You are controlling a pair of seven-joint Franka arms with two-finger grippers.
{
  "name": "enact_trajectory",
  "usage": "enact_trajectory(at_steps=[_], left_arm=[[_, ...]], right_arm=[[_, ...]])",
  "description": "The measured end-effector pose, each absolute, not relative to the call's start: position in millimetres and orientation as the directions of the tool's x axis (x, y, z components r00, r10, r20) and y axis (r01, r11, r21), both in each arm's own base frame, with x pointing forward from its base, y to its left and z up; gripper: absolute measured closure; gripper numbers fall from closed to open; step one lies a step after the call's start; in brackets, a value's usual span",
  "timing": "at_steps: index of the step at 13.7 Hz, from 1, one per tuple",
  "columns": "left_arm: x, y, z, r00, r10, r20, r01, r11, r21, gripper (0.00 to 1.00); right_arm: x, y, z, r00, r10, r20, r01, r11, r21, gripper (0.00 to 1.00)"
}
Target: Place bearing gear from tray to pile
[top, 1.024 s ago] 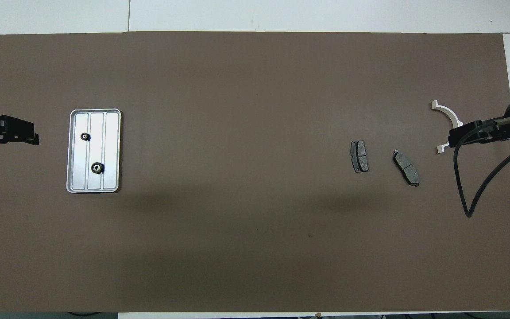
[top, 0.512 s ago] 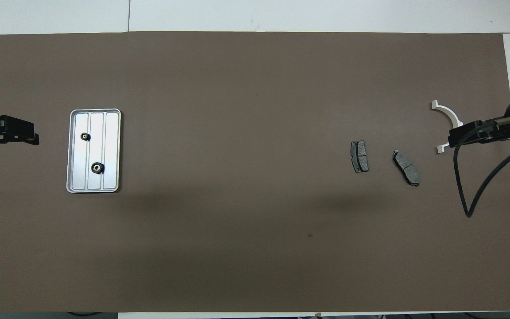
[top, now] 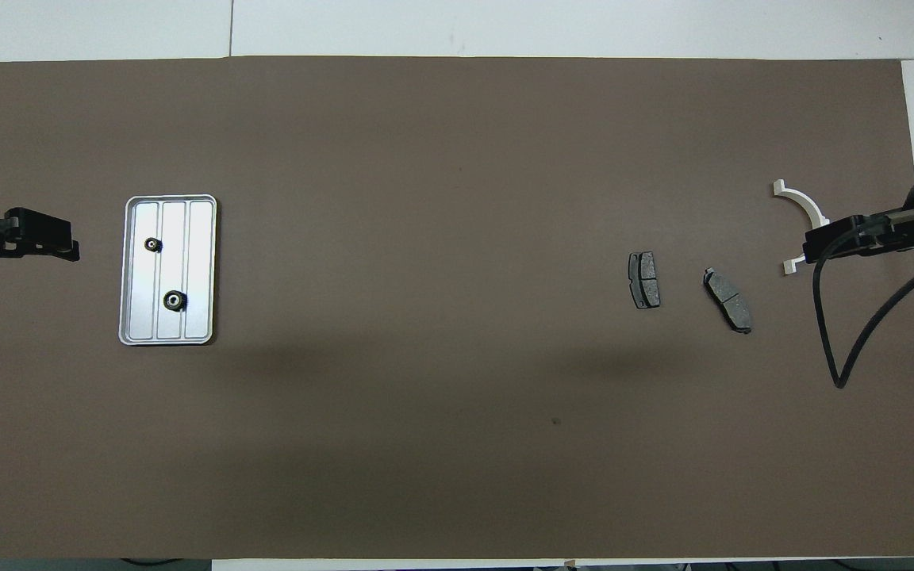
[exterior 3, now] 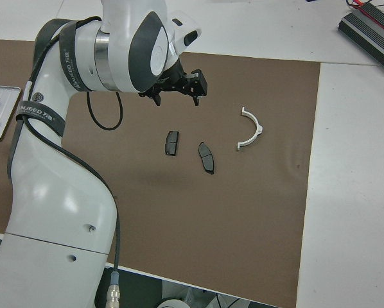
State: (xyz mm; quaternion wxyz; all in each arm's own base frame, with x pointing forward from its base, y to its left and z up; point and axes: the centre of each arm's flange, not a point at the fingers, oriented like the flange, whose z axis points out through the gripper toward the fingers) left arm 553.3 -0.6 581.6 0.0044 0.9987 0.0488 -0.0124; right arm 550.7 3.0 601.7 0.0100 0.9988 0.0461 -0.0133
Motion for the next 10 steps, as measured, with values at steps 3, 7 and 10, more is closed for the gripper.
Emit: enact_trajectory(at_steps=[3,7,10], left_arm=[[551.1,0.2,585.9,0.993,0.114,-0.016,0.114,-0.993,0.009,0.00],[545.2,-1.8,552.5,0.989,0.151,0.007,0.150,-0.989,0.012,0.00],[546.6,-3.7,489.5,0.985,0.169,0.021,0.168,-0.986,0.014,0.00]], right_arm=[[551.5,4.6,602.4,0.995,0.095,-0.020,0.095,-0.995,0.019,0.00],[551.4,6.5,601.0,0.995,0.098,-0.023,0.099,-0.995,0.019,0.00],[551.4,2.0,600.8,0.996,0.090,-0.023,0.091,-0.996,0.019,0.00]])
